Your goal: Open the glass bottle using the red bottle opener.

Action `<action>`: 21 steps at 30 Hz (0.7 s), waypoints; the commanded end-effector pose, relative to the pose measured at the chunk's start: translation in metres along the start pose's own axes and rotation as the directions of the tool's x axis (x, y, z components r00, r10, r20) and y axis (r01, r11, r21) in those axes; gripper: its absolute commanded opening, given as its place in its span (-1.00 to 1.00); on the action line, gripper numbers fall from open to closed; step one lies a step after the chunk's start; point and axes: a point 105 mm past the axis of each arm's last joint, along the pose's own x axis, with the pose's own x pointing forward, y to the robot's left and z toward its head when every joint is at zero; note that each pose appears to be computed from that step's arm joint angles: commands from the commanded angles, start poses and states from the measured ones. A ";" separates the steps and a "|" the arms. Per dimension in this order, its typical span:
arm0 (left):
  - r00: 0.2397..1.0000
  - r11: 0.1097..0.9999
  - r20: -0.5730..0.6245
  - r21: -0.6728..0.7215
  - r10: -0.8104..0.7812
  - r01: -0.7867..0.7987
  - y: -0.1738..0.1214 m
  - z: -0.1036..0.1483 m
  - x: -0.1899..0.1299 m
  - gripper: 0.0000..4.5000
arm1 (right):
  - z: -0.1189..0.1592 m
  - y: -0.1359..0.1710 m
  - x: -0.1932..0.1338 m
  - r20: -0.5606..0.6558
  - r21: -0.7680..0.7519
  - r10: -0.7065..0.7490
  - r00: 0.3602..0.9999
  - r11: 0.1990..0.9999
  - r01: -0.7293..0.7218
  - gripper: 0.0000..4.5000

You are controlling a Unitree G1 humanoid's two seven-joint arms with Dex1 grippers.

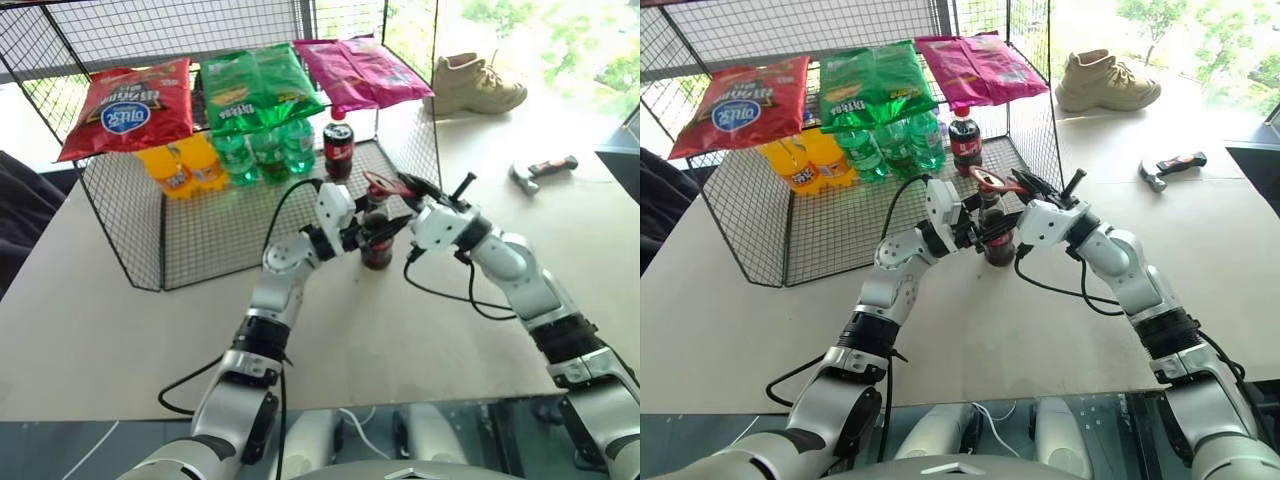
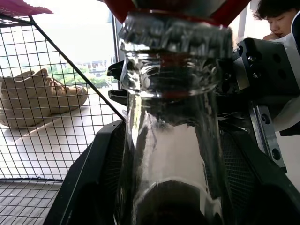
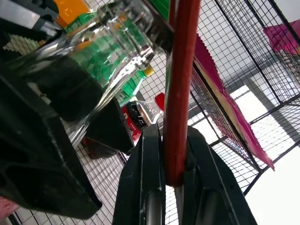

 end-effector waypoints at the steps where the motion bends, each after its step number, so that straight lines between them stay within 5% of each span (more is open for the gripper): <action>1: 0.997 0.997 -0.073 -0.069 -0.029 0.024 -0.011 -0.024 -0.003 0.00 | 0.004 -0.001 0.000 0.007 -0.095 0.013 1.000 0.995 -0.013 -1.00; 21: 0.997 0.997 -0.076 -0.072 -0.027 0.021 -0.011 -0.026 -0.003 0.00 | -0.001 -0.004 -0.001 0.004 -0.238 -0.026 1.000 0.971 0.026 -1.00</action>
